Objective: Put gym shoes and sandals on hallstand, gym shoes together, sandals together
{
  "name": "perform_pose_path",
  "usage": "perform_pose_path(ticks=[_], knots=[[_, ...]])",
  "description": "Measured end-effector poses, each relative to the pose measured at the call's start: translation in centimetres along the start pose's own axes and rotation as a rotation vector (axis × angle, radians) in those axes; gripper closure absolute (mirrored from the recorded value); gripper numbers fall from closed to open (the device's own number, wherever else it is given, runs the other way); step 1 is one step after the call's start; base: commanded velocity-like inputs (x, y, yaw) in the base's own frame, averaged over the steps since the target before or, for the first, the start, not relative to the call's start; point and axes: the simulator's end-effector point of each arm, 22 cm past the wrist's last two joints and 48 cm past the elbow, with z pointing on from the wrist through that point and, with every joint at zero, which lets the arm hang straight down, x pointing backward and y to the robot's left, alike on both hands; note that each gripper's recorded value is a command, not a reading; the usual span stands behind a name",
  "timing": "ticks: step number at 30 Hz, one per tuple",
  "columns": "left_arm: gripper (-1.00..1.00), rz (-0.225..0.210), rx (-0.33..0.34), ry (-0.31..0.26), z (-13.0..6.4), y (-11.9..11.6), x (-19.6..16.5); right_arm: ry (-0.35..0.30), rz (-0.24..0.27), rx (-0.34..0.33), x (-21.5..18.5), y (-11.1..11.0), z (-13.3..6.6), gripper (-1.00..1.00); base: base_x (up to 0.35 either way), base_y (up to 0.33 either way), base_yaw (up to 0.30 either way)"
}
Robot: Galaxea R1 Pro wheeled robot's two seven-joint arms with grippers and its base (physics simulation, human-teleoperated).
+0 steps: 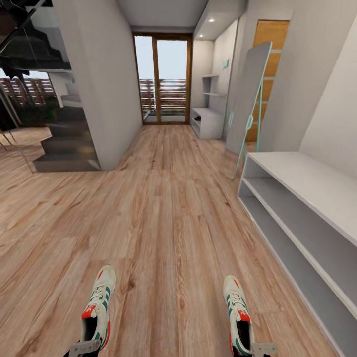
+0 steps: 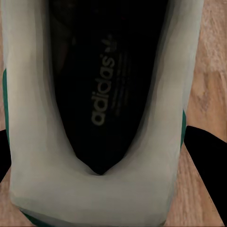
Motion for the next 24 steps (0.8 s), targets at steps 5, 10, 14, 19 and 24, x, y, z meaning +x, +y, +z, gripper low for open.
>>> perform_pose_path(ticks=[5,10,14,19,24], knots=[[1.0,-0.001,-0.002,-0.001,-0.01,0.09,-0.02,0.0,0.0,0.0,0.0,0.0,0.0,1.0,0.338,0.0,0.0],[1.0,-0.002,-0.003,-0.001,-0.01,0.14,-0.04,0.0,0.0,0.0,0.0,-0.01,0.0,1.0,0.338,0.0,0.0],[1.0,-0.002,-0.003,-0.001,-0.01,0.15,-0.04,0.0,0.0,0.0,0.01,-0.01,0.0,1.0,0.338,0.0,0.0],[1.0,-0.002,-0.003,-0.001,-0.01,0.14,-0.04,0.001,0.0,0.001,0.01,-0.01,0.0,1.0,0.338,0.0,0.0],[1.0,-0.003,-0.002,0.0,-0.01,0.06,0.0,0.0,0.0,0.0,0.01,-0.01,0.0,1.0,0.338,0.0,0.0]])
